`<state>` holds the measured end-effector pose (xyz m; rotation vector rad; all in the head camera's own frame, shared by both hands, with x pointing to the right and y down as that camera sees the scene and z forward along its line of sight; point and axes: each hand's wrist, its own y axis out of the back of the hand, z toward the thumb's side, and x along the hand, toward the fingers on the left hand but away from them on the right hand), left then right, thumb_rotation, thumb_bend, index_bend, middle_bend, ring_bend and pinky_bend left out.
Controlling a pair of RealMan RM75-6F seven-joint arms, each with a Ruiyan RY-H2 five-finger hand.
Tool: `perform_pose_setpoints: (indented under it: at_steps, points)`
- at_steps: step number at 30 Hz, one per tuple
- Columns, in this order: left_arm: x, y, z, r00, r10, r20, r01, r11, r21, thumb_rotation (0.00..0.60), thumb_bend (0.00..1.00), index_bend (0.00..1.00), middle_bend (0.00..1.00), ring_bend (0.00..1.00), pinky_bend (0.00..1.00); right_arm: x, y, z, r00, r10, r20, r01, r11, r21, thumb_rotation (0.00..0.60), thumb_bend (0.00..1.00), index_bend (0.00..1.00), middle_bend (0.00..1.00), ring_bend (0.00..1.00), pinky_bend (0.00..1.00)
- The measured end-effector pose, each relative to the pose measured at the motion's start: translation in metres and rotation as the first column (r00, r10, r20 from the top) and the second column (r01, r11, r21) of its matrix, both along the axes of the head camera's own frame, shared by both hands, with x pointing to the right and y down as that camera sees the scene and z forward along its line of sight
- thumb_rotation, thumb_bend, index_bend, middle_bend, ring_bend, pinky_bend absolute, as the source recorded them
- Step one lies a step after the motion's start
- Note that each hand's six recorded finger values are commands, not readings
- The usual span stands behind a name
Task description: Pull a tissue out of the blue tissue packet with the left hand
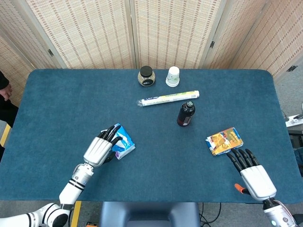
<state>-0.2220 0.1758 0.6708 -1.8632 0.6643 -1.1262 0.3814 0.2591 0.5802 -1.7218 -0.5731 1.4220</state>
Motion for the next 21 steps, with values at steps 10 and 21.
perform_pose_setpoints:
  at_steps: [10,21]
  points:
    - [0.009,-0.008,0.012,1.000,0.001,0.016,-0.001,1.000,-0.006,0.600,0.55,0.51,0.05,0.10,0.30,-0.001,0.001,0.000,1.000,-0.004,0.006,0.004,1.000,-0.006,0.600,0.03,0.00,0.00,0.00,0.00]
    - [0.008,-0.009,0.005,1.000,-0.017,-0.023,0.017,0.999,0.030,0.600,0.60,0.61,0.10,0.13,0.33,-0.004,0.004,0.001,1.000,-0.022,0.002,0.022,1.000,-0.010,0.600,0.03,0.00,0.00,0.00,0.00]
